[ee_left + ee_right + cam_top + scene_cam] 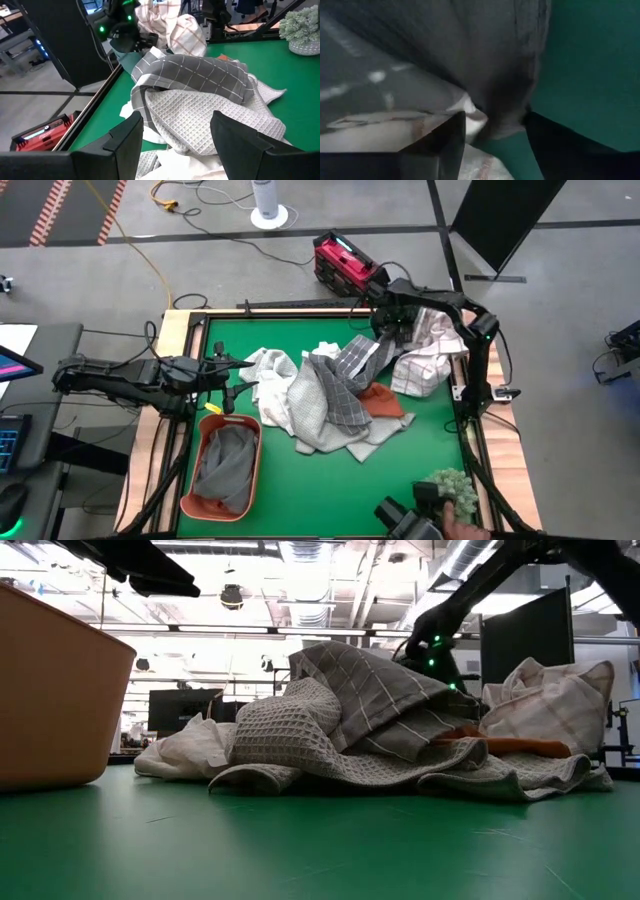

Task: Sort towels by color in basket
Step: Remove the gray towel from the green bin

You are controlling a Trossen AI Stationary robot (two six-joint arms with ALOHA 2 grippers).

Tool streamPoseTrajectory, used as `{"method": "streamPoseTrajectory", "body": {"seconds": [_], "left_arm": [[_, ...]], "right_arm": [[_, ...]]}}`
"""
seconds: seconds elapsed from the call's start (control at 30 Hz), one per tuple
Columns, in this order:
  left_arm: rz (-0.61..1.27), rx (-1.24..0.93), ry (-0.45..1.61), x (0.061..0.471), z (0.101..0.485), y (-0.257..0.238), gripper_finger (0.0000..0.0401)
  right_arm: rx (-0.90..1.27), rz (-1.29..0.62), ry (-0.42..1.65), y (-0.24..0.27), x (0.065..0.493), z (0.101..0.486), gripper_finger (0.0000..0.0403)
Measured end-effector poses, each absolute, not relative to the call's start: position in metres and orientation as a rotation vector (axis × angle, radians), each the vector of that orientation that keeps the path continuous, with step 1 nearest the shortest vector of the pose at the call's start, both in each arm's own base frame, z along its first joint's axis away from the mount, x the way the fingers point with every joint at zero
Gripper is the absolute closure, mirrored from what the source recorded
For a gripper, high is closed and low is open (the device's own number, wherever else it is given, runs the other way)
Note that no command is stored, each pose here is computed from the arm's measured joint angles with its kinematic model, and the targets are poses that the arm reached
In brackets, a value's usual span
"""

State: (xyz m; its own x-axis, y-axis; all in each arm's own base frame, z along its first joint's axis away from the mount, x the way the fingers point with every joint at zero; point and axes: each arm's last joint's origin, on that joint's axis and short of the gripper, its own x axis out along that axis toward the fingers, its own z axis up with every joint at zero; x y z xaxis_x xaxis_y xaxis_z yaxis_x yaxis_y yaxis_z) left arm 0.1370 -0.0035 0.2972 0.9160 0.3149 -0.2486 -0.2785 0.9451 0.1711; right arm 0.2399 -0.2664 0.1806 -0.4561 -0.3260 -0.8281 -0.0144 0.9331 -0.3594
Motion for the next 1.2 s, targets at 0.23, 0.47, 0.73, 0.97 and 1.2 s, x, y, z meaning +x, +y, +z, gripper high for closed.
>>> {"method": "streamPoseTrajectory", "body": {"seconds": [0.23, 0.47, 0.73, 0.97, 1.2], "left_arm": [[0.305, 0.135, 0.283, 0.137, 0.297, -0.004, 0.0179], [0.303, 0.148, 0.284, 0.137, 0.297, -0.004, 0.0179], [0.305, 0.141, 0.283, 0.137, 0.297, -0.004, 0.0179], [0.306, 0.134, 0.289, 0.137, 0.296, -0.003, 0.0179], [0.305, 0.141, 0.290, 0.137, 0.296, -0.003, 0.0179]], "right_arm": [[-0.306, -0.343, 2.051, -0.269, 0.253, 0.170, 0.0258], [-0.288, -0.341, 2.053, -0.267, 0.258, 0.175, 0.0387], [-0.271, -0.372, 2.034, -0.262, 0.268, 0.199, 0.0389], [-0.236, -0.370, 1.932, -0.237, 0.275, 0.251, 0.0389], [-0.209, -0.350, 1.657, -0.190, 0.272, 0.319, 0.0389]]}}
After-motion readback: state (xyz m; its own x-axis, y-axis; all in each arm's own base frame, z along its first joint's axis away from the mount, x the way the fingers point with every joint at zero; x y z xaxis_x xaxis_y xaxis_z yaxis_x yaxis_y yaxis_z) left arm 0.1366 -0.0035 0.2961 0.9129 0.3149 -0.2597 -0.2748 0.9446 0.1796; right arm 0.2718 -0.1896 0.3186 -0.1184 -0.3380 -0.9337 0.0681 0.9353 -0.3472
